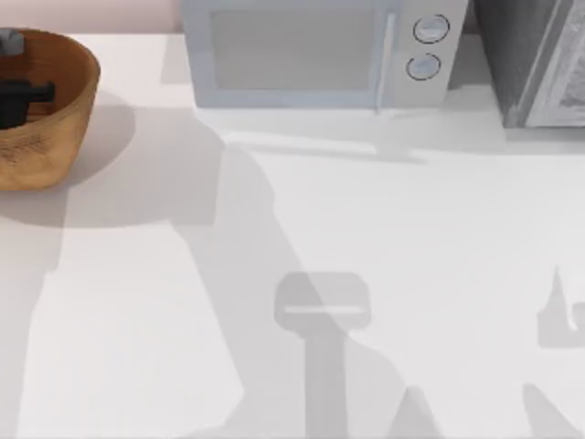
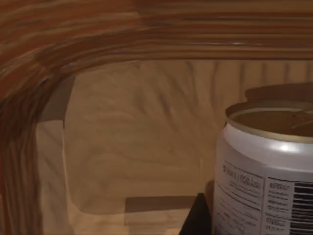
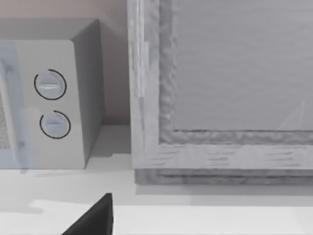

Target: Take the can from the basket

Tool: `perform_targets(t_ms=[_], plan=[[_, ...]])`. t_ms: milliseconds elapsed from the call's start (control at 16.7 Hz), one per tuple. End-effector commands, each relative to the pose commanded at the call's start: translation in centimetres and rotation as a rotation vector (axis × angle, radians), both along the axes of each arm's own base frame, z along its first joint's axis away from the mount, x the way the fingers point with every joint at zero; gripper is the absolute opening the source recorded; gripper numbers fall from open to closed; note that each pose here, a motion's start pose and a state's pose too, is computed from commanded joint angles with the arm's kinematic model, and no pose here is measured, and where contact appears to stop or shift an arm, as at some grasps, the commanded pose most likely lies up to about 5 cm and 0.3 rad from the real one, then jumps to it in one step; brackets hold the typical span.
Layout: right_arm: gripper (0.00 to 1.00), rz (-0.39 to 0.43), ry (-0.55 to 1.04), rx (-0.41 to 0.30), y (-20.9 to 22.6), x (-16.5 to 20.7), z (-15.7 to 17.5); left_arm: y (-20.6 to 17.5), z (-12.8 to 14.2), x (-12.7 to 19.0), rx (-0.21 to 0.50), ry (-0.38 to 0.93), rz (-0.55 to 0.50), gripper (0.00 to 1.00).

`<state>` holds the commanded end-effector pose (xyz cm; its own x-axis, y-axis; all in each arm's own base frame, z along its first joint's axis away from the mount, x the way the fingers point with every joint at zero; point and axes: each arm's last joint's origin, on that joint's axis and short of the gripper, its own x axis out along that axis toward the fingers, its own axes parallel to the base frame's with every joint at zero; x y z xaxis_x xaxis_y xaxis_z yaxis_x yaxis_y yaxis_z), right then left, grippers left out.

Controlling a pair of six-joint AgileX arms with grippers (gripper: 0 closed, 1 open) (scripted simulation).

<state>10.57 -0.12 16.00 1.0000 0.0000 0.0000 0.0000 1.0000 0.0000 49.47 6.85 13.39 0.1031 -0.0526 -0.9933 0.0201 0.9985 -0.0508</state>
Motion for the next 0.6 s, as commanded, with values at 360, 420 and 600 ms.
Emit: perform_targets(t_ms=[360, 420, 600], plan=[[1.00, 0.000, 0.000, 0.000, 0.0, 0.0, 0.0, 0.0, 0.0, 0.0, 0.000, 0.000, 0.000, 0.00], [1.00, 0.000, 0.000, 0.000, 0.0, 0.0, 0.0, 0.0, 2.0, -0.7, 0.009, -0.018, 0.012, 0.00], [1.00, 0.000, 0.000, 0.000, 0.0, 0.0, 0.0, -0.4, 2.3, -1.2, 0.006, -0.010, 0.002, 0.00]])
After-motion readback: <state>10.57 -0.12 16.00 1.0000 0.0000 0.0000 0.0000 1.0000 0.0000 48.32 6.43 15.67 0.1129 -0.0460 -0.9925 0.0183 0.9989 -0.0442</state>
